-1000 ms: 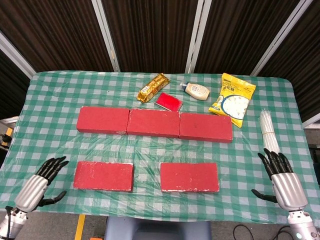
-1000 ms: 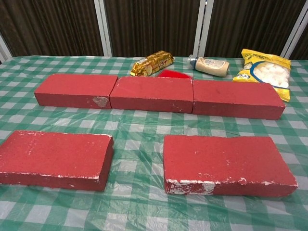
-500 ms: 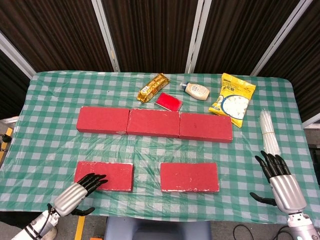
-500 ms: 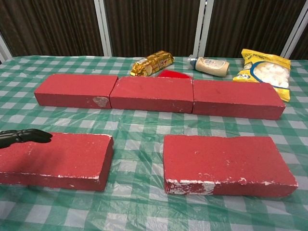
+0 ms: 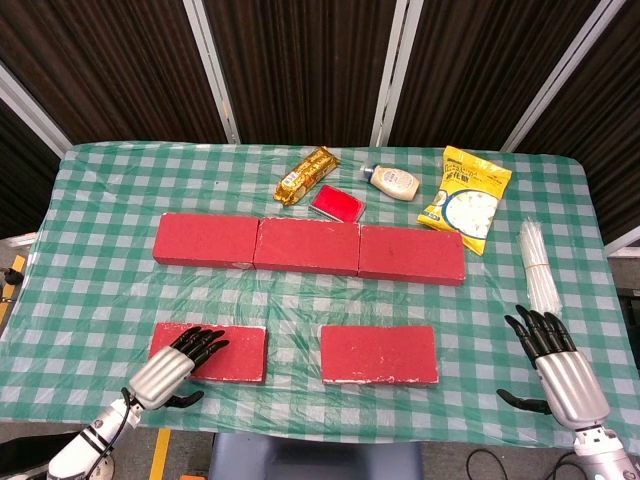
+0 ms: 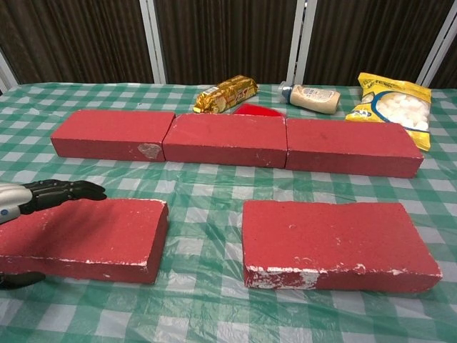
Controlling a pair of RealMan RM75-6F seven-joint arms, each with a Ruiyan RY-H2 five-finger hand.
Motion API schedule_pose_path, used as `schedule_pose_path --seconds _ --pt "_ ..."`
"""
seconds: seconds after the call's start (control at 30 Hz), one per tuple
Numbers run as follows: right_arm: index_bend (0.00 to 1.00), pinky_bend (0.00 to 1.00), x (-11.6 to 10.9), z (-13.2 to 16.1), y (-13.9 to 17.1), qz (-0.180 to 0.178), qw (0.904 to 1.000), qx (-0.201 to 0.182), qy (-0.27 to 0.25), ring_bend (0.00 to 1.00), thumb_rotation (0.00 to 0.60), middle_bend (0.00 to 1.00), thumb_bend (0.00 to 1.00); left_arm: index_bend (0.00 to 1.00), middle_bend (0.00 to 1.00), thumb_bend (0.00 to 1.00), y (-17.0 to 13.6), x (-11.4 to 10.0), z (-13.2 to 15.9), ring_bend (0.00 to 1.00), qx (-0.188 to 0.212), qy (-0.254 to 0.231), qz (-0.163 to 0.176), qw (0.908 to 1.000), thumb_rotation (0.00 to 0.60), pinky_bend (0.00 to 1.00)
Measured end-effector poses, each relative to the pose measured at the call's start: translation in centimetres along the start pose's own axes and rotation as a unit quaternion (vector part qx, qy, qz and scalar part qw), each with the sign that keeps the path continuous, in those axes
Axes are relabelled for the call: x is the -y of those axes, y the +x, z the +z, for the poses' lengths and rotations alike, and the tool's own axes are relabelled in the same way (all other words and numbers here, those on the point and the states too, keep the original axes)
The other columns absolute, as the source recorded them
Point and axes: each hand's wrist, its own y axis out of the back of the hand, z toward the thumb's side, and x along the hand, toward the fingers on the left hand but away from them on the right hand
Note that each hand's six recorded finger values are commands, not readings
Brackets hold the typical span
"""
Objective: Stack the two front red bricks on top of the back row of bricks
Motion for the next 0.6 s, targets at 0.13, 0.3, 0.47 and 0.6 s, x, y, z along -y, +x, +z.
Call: schedule_pose_path --seconds 0.13,0.3,0.47,0.6 --pt "0.00 0.00 0.2 0.1 -0.1 0.004 1.0000 0.000 0.002 0.00 0.463 0.00 0.04 0.00 0.00 0.30 0.9 -0.1 -0.3 0.00 -0.003 -0.002 -0.010 0.9999 0.600 0.00" --pt "0.00 0.00 0.4 0.1 -0.3 0.009 1.0000 0.000 0.003 0.00 0.462 0.00 0.04 0.00 0.00 0.29 1.6 -0.6 -0.4 0.00 -0.003 0.002 -0.009 1.0000 0.600 0.00" --pt "0.00 0.00 0.1 -0.1 -0.3 0.003 1.0000 0.004 0.001 0.00 0.462 0.00 0.04 0.00 0.00 0.29 2.0 -0.4 -0.4 0.00 -0.004 0.006 -0.024 0.9997 0.600 0.00" --pt "0.00 0.00 0.1 -0.3 -0.3 0.002 1.0000 0.008 0.000 0.00 0.462 0.00 0.04 0.00 0.00 0.29 2.2 -0.4 -0.3 0.00 -0.004 0.009 -0.032 0.9994 0.600 0.00"
